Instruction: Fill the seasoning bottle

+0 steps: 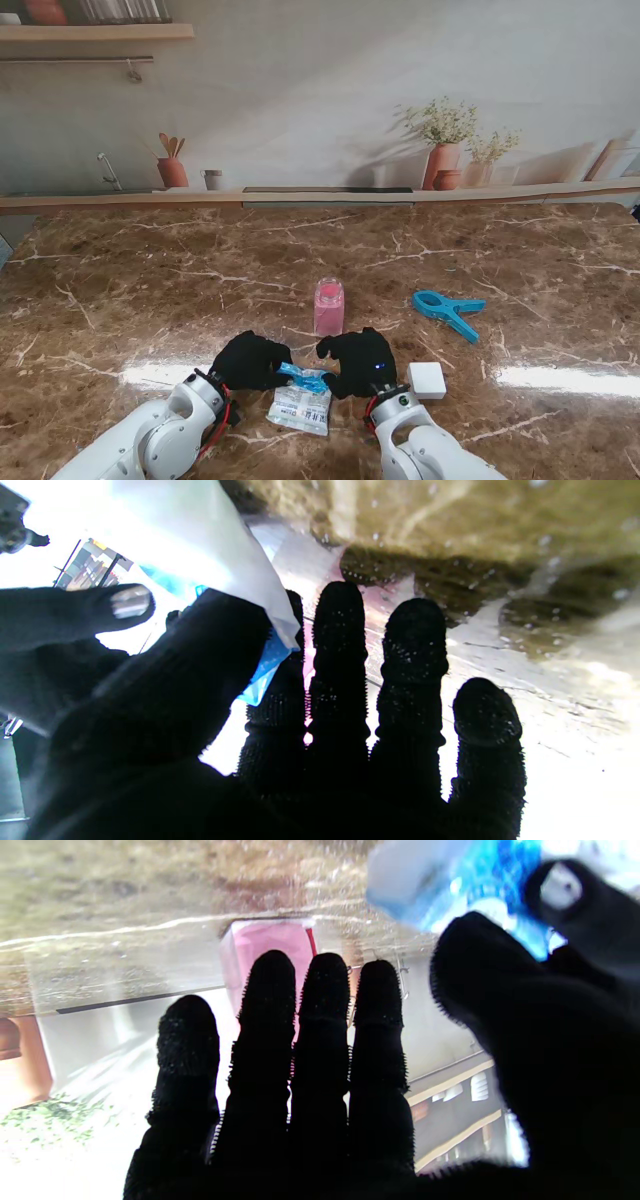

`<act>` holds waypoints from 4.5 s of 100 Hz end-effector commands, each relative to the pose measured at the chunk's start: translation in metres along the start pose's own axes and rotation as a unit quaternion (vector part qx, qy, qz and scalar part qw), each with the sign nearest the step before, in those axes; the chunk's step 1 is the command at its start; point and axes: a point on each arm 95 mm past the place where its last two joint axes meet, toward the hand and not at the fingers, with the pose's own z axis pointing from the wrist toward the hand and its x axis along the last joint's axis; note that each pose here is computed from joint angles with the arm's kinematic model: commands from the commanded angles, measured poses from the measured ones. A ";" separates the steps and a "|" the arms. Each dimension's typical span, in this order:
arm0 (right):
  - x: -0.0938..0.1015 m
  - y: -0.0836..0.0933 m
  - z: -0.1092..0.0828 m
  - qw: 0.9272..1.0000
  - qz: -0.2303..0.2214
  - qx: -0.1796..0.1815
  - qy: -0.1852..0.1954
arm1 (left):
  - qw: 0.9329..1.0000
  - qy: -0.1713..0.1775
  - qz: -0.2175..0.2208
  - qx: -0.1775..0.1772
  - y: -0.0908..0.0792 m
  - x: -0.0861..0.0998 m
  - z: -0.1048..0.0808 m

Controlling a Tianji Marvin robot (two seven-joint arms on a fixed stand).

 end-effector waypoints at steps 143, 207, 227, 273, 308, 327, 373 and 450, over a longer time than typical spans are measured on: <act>-0.163 0.063 -0.015 0.927 -0.205 0.079 -0.305 | 0.989 -0.038 -0.044 0.138 -0.058 0.009 -0.028; -0.187 0.028 0.005 0.925 -0.165 0.117 -0.323 | 0.983 -0.046 -0.032 0.174 -0.079 0.016 -0.030; -0.190 0.024 0.011 0.935 -0.158 0.067 -0.310 | 0.982 -0.046 -0.023 0.183 -0.087 0.019 -0.031; -0.161 0.089 0.016 0.944 -0.175 -0.119 -0.254 | 0.976 -0.015 -0.064 0.207 -0.121 0.044 -0.015; -0.098 0.146 0.003 0.935 -0.205 -0.255 -0.140 | 0.984 -0.003 -0.132 0.123 -0.155 0.077 0.008; -0.068 0.156 0.001 0.928 -0.216 -0.291 -0.083 | 0.977 0.015 -0.194 0.084 -0.159 0.092 0.021; -0.029 0.159 0.006 0.927 -0.199 -0.317 -0.024 | 0.968 0.030 -0.243 0.060 -0.153 0.110 0.053; -0.032 0.143 -0.001 0.946 -0.186 -0.261 -0.059 | 0.928 -0.013 -0.357 0.105 -0.139 0.113 0.069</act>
